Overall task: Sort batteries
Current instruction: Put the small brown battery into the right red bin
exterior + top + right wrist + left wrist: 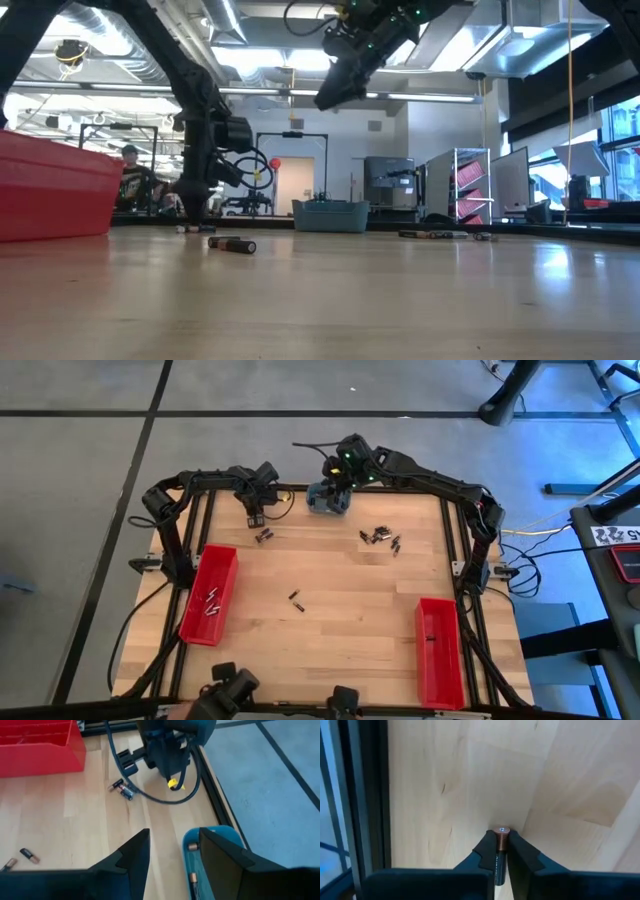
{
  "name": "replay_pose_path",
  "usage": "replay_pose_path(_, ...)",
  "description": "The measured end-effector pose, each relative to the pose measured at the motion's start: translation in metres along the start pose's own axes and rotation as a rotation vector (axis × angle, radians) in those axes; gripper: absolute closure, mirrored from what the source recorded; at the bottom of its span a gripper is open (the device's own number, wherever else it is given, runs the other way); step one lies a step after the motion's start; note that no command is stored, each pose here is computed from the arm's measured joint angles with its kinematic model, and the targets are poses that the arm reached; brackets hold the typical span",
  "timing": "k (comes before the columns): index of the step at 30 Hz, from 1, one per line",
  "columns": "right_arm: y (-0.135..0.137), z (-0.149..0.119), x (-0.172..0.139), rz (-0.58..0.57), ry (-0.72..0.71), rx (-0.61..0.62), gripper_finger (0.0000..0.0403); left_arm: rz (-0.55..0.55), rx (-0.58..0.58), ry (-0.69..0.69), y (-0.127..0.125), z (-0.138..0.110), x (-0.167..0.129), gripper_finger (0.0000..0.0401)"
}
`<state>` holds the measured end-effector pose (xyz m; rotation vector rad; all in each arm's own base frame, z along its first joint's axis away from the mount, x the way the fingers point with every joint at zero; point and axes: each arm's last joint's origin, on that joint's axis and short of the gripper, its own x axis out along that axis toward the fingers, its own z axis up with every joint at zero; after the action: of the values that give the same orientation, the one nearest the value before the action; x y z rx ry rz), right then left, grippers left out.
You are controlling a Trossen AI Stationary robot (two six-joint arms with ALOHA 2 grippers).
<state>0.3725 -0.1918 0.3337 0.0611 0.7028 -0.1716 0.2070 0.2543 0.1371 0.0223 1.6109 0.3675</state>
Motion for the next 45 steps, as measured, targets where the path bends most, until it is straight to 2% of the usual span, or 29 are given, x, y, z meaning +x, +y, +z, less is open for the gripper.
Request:
replay_pose_path(4,-0.001,-0.001,-0.009,-0.013,0.015,0.002,0.0233,-0.003,-0.035,0.02,-0.002,0.003,-0.003,0.038)
replay_pose_path(9,-0.008,0.003,-0.036,-0.103,-0.005,-0.03,0.0233,-0.001,-0.138,0.012,0.0,0.005,-0.015,0.0394)
replay_pose_path(15,-0.026,0.004,-0.072,-0.205,-0.046,-0.014,0.0233,0.045,-0.33,-0.091,0.007,0.002,-0.047,0.0396)
replay_pose_path(19,-0.039,0.0,-0.081,-0.233,-0.046,0.013,0.0233,0.012,-0.512,-0.237,0.007,-0.005,-0.081,0.0398)
replay_pose_path(22,-0.047,-0.005,-0.082,-0.182,-0.047,0.041,0.0233,-0.042,-0.629,-0.383,0.003,-0.008,-0.11,0.0398)
replay_pose_path(25,-0.049,-0.014,-0.07,-0.082,-0.052,0.094,0.0233,-0.062,-0.7,-0.545,-0.003,-0.011,-0.14,0.0398)
replay_pose_path(30,-0.031,-0.028,-0.044,0.043,-0.015,0.17,0.0233,-0.065,-0.76,-0.702,-0.012,-0.02,-0.176,0.0399)
replay_pose_path(34,-0.007,-0.031,-0.026,0.073,-0.004,0.168,0.0233,-0.067,-0.823,-0.656,-0.014,-0.03,-0.178,0.0401)
replay_pose_path(40,0.023,-0.017,-0.016,0.064,-0.091,0.093,0.0233,-0.064,-0.855,-0.43,-0.022,-0.047,-0.158,0.04)
replay_pose_path(45,0.036,-0.01,-0.013,0.045,-0.13,0.124,0.0233,-0.079,-0.851,-0.336,-0.029,-0.055,-0.128,0.036)
